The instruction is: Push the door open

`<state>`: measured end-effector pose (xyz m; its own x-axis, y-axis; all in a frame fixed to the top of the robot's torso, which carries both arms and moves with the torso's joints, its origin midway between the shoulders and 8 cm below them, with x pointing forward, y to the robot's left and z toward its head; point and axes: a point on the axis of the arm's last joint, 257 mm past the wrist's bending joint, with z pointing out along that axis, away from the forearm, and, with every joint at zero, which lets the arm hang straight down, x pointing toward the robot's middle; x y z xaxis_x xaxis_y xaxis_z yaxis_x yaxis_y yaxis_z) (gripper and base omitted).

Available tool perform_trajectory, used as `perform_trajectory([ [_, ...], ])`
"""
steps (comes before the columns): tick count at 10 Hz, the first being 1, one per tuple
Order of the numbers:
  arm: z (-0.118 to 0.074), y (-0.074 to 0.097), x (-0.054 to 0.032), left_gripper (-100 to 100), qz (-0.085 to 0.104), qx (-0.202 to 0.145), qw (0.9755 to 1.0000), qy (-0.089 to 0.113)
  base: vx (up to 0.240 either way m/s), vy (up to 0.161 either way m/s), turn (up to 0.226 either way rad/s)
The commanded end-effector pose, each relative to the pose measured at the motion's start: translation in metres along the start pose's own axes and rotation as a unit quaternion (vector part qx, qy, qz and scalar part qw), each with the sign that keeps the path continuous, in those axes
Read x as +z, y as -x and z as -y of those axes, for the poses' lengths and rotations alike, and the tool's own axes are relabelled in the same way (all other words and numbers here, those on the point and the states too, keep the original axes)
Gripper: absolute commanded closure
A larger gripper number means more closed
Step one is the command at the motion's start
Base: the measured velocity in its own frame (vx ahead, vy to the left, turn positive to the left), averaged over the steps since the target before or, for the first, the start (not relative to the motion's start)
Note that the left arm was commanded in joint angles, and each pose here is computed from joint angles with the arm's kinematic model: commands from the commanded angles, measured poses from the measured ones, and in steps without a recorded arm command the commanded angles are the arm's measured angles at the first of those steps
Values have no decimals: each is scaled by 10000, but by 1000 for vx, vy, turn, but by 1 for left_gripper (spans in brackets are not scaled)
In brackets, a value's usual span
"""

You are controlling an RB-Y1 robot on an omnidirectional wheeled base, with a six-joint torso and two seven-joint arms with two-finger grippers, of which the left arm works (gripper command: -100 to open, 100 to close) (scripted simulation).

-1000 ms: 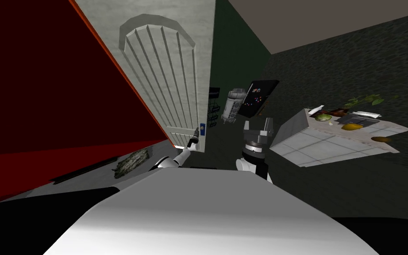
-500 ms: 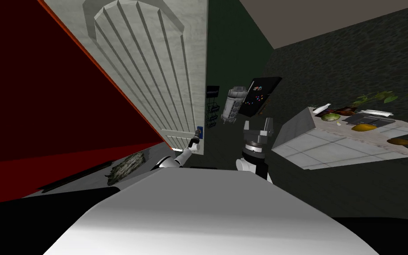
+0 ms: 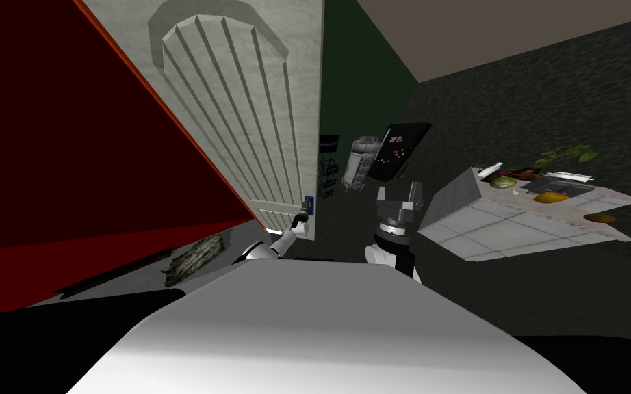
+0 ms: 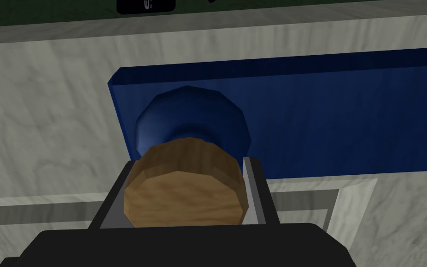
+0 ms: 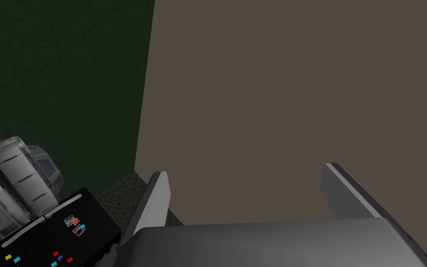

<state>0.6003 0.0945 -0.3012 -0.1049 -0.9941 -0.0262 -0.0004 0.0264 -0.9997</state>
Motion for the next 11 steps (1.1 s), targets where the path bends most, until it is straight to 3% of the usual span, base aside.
perform_trajectory([
  [1,1,208,23,100,140,67,9999,-7,104,-69,22],
  [7,28,630,67,100,536,52,9985,-20,172,-139,64],
  [11,24,672,73,100,650,-41,9979,-7,153,-105,63],
])
